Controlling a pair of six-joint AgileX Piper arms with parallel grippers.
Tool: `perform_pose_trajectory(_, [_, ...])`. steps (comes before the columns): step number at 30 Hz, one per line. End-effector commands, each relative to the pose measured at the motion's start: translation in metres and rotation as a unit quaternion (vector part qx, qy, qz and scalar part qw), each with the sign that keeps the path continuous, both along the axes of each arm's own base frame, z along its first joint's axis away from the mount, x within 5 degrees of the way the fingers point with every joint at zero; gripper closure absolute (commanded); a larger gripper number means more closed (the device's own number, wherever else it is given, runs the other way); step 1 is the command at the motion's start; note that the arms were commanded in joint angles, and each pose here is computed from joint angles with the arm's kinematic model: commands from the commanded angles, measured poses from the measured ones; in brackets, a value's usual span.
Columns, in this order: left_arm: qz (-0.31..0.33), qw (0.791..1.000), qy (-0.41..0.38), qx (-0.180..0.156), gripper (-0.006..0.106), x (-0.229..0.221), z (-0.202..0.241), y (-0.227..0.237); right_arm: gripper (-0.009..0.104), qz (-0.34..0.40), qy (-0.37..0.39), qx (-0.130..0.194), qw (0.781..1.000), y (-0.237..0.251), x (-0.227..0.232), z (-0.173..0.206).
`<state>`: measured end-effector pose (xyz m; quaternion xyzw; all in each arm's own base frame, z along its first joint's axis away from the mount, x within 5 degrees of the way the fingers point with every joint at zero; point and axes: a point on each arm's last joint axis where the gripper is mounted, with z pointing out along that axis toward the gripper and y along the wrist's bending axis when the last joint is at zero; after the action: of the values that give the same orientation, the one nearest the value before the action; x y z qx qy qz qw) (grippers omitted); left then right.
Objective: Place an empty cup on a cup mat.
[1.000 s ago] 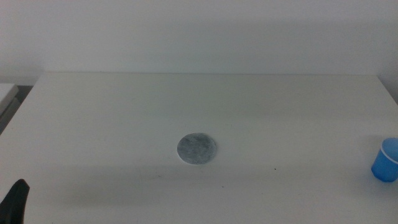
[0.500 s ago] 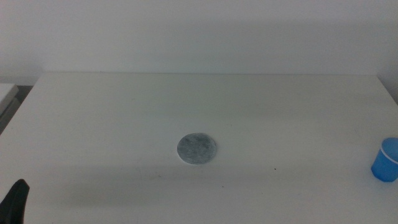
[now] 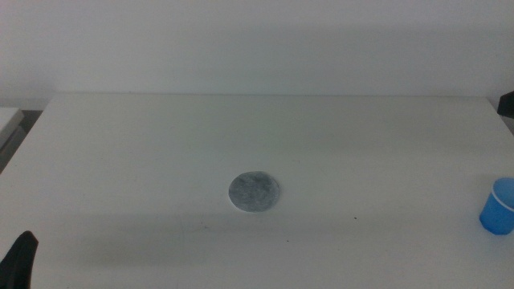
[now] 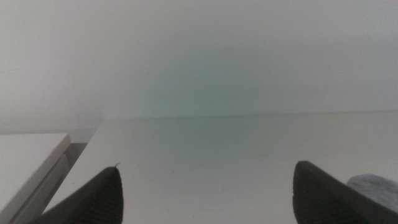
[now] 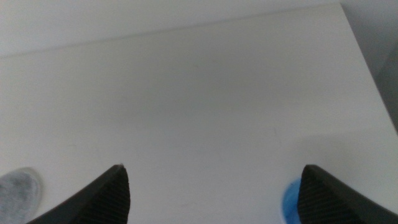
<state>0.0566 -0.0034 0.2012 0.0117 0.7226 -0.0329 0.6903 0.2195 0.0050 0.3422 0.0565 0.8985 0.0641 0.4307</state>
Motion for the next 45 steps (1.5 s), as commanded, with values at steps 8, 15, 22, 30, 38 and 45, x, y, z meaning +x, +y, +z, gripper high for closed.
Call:
perform_pose_trajectory(8, [-0.001,1.0,-0.008,-0.001,0.007,0.0,0.001,0.0,0.002,-0.046,0.048,-0.023,0.997,-0.01,0.006,0.011])
perform_pose_trajectory(15, [-0.001,1.0,-0.008,-0.001,0.007,0.0,0.001,0.0,0.002,-0.105,0.155,-0.042,0.982,-0.033,0.029,0.019])
perform_pose_trajectory(22, [-0.001,1.0,-0.008,-0.001,0.007,0.0,0.001,0.0,0.002,-0.158,0.232,-0.002,0.96,-0.07,0.053,-0.017])
perform_pose_trajectory(30, [-0.001,1.0,-0.008,-0.001,0.007,0.0,0.001,0.0,0.002,-0.171,0.322,0.006,0.931,-0.089,0.083,-0.074])
perform_pose_trajectory(38, [-0.001,1.0,-0.008,-0.001,0.007,0.0,0.001,0.0,0.003,-0.164,0.383,0.013,0.909,-0.095,0.105,-0.126])
perform_pose_trajectory(45, [-0.001,1.0,-0.008,-0.001,0.007,0.0,0.001,0.0,0.059,-0.162,0.404,0.017,0.9,-0.097,0.115,-0.156])
